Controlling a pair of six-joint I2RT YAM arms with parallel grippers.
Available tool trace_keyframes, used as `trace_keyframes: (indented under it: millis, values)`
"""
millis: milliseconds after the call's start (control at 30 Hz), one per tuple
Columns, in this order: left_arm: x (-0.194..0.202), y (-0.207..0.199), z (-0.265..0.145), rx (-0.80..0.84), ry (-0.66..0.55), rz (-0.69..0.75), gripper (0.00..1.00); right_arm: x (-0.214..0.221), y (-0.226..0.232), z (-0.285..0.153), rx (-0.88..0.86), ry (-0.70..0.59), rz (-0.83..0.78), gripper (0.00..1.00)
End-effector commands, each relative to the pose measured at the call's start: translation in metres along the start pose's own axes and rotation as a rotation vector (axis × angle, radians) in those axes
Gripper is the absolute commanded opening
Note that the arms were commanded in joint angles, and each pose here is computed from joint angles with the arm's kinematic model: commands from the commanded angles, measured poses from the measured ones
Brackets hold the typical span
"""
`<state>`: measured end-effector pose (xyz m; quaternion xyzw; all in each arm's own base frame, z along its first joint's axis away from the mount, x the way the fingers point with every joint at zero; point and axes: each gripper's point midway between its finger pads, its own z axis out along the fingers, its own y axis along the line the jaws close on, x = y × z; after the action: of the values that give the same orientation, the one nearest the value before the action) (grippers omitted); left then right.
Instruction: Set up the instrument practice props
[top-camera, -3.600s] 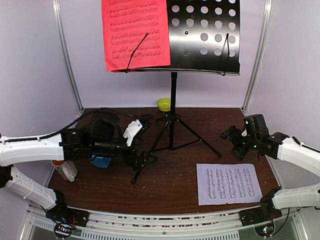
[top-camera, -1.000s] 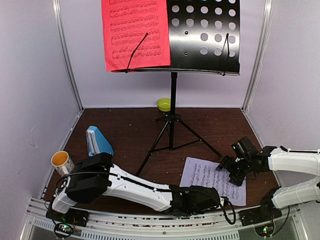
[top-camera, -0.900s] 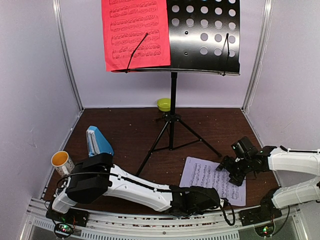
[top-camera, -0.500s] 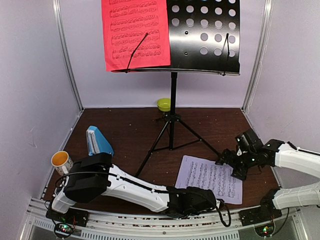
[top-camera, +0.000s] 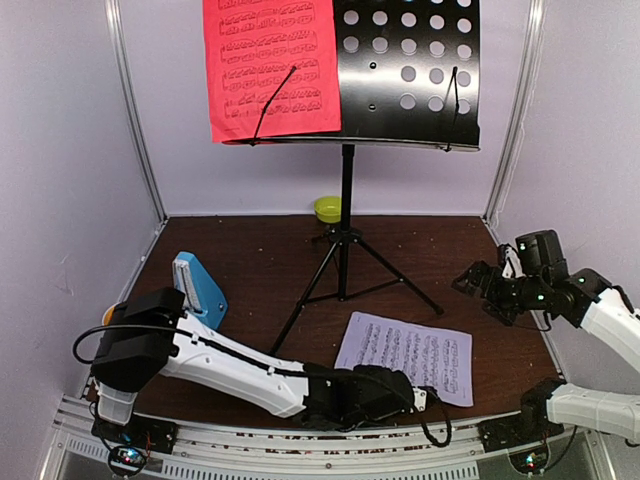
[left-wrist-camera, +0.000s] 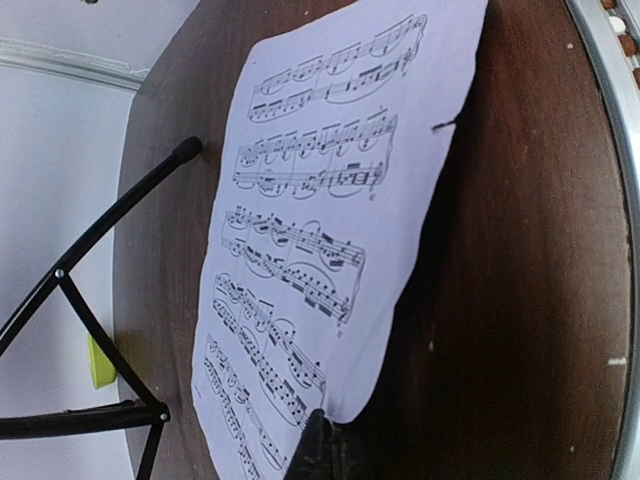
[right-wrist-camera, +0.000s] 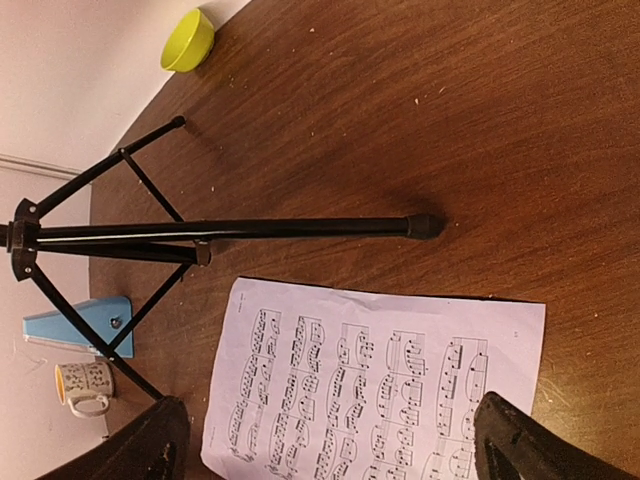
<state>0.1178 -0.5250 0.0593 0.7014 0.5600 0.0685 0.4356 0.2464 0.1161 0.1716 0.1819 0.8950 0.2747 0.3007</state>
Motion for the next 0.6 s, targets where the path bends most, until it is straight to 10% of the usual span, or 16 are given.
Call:
trace_keyframes:
  millis: [0,567]
  values:
    - [-0.010,0.040,-0.030,-0.034,-0.082,-0.180,0.00,0.011,0.007,-0.005,-0.058,0.071,-0.081,1.00]
    - [0.031,0.084,-0.124,-0.141,-0.284,-0.152,0.00,0.099,-0.005,0.020,-0.218,0.426,0.100,0.96]
